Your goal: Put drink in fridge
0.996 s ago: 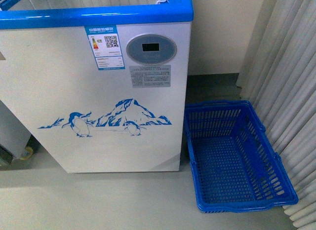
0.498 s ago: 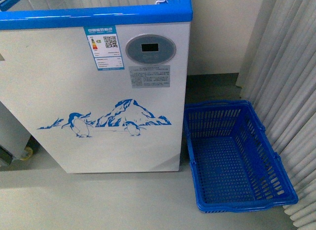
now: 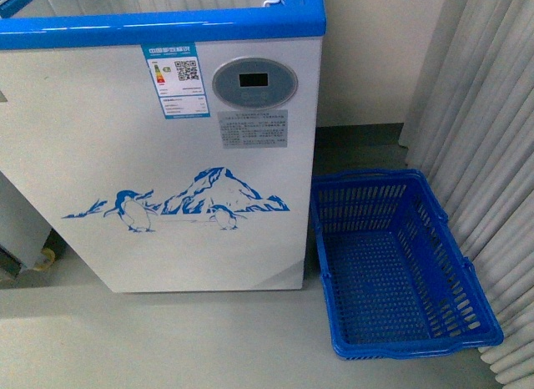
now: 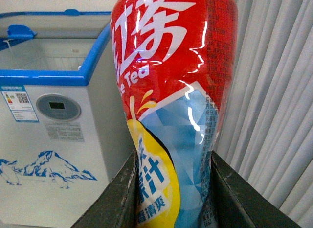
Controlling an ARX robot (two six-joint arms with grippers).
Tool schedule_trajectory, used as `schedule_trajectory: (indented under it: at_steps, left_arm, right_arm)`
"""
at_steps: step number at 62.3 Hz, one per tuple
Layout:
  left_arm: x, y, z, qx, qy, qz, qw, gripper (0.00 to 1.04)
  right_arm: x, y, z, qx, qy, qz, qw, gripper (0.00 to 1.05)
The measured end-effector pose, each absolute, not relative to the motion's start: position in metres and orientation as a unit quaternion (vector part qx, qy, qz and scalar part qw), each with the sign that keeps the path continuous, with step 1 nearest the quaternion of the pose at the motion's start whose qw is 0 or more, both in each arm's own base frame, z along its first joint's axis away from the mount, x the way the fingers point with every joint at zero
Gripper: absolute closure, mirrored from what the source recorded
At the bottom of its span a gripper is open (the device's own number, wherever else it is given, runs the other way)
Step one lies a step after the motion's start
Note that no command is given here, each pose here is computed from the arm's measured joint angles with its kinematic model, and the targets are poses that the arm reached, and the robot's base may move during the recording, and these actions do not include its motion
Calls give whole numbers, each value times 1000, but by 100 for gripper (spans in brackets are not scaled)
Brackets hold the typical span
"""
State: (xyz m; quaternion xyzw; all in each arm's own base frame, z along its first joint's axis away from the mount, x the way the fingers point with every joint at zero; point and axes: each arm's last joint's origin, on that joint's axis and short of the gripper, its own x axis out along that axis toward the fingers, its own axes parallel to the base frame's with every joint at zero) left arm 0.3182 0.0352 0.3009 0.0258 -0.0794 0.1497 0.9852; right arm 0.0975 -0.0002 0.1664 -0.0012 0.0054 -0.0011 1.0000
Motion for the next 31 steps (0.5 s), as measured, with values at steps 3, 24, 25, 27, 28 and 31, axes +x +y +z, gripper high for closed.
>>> schedule_trajectory:
  at_steps: [3,24,25,27,28,31]
  left_arm:
    - [298,28,291,21,-63,155,986,8]
    - [221,28,281,-9,-72,183,980,8]
    - [220,28,281,-10,-72,184,980,8]
    - [214,27,280,-10,-75,187,979,8]
    - [210,27,279,-11,-77,187,979,8]
    - [203,26,277,-11,-79,190,979,8]
  right_arm:
    - [98,0,166,-1,5,-1,1000,71]
    - [98,0,166,-1,5,1,1000,71]
    - [98,0,166,-1,5,1,1000,71]
    - [98,0,166,-1,5,0,1000,71]
    - [98,0,166,-1,5,-1,1000,71]
    - [98,0,166,-1,5,-1,1000,71]
